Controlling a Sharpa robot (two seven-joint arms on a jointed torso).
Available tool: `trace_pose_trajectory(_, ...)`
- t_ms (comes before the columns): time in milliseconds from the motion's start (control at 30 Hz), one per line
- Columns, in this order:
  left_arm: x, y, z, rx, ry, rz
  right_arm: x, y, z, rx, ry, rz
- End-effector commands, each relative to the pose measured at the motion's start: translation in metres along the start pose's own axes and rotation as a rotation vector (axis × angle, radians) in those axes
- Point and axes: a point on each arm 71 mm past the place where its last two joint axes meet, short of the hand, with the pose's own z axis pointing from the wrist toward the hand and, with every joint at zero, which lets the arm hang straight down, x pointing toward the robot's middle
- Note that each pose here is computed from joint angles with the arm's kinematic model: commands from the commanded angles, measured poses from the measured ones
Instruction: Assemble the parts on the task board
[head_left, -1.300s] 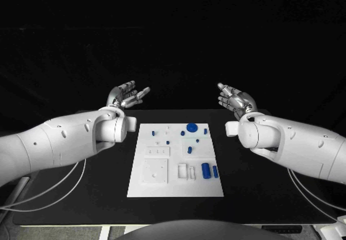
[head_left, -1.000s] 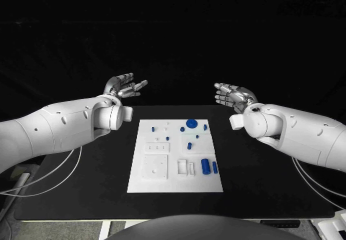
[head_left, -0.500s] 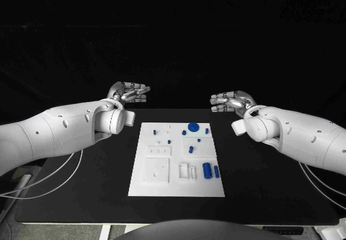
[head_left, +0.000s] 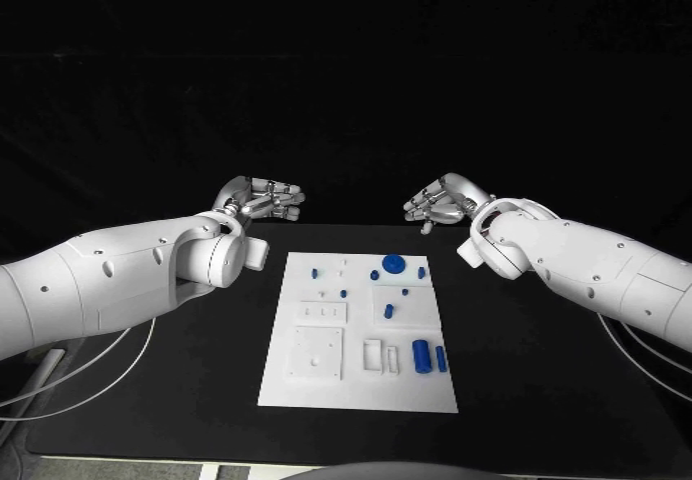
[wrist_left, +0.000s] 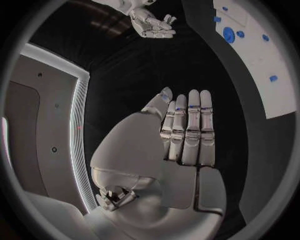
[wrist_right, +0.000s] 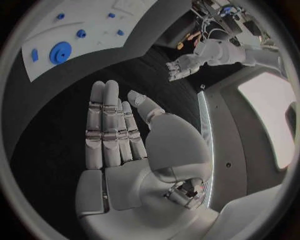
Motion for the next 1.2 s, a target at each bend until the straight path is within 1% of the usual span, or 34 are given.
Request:
trace_pose_trajectory(33, 0.0059, -0.0086, -0.0038, 0.031, 0.056, 0.009, 0.003, 0.009, 0.004, -0.076, 0.045, -0.296)
trace_pose_trajectory(200, 0.0117, -0.0149, -0.0104, 0.048, 0.1, 0.006, 0.008, 0.017, 0.008, -0.103, 0.065, -0.445)
trace_pose_trajectory(367, 0.0168, -0.0259, -0.017, 0.072, 0.14, 0.009, 0.014, 0.025, 0.012, -0.128, 0.088, -0.58)
trace_pose_trajectory(533, 0.0205, -0.0355, -0.0213, 0.092, 0.162, 0.007, 0.02, 0.028, 0.014, -0.138, 0.107, -0.663)
trace_pose_trajectory(733, 0.0245, -0.0465, -0.0251, 0.112, 0.183, 0.004, 0.026, 0.029, 0.016, -0.138, 0.129, -0.728)
trace_pose_trajectory(900, 0.0266, -0.0539, -0.0271, 0.126, 0.195, 0.005, 0.029, 0.028, 0.016, -0.129, 0.145, -0.758)
trace_pose_trajectory(1200, 0.0265, -0.0612, -0.0285, 0.139, 0.2, 0.009, 0.036, 0.021, 0.013, -0.106, 0.179, -0.78)
